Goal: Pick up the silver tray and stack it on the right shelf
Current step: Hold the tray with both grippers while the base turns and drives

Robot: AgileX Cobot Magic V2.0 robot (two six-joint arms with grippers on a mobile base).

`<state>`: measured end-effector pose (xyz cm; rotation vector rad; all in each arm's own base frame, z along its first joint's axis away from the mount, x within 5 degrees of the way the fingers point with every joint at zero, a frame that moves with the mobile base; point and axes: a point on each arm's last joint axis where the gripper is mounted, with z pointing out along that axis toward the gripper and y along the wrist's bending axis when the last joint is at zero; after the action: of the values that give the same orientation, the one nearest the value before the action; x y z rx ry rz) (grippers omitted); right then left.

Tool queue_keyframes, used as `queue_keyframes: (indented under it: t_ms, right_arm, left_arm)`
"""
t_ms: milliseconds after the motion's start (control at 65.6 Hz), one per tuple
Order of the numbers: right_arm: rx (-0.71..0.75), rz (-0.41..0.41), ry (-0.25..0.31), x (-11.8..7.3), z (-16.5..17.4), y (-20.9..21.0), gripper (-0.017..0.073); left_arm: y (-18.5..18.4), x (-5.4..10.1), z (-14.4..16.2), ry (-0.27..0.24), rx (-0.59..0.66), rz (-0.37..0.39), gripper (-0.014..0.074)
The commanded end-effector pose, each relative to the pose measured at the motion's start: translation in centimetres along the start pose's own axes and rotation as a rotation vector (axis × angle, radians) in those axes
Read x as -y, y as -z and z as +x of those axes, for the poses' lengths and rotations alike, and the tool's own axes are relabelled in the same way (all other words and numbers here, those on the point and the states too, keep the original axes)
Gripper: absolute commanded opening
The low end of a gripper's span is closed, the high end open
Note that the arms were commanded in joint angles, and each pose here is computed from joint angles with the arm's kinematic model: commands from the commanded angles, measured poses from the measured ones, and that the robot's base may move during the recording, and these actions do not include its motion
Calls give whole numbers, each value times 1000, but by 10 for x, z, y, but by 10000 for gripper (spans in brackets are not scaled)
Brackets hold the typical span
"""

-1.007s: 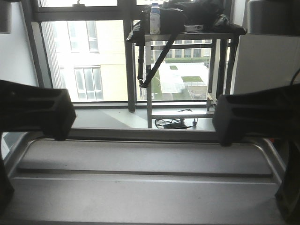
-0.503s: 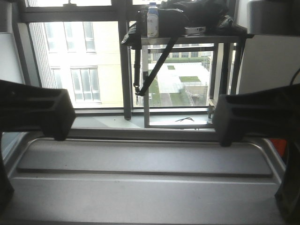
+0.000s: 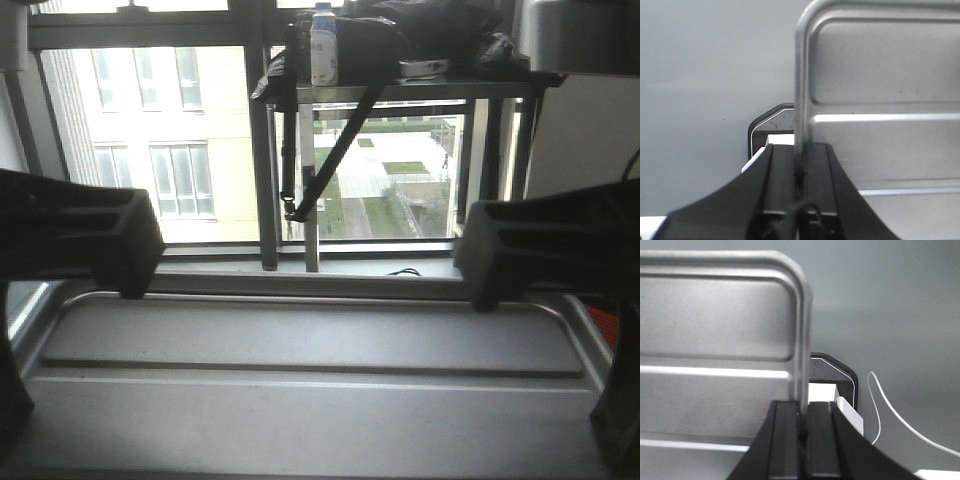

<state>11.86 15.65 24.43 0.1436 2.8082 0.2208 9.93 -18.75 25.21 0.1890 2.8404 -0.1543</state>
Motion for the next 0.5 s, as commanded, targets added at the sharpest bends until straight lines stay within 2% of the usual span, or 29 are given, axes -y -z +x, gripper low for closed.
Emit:
queue_keyframes:
  t_ms: [0, 488]
  right_arm:
    - [62, -15, 28, 0, -8, 10, 69]
    - [62, -14, 28, 0, -8, 10, 69]
  left_arm:
    - [11, -2, -2, -24, 29, -4, -100]
    - [11, -2, -2, -24, 29, -4, -100]
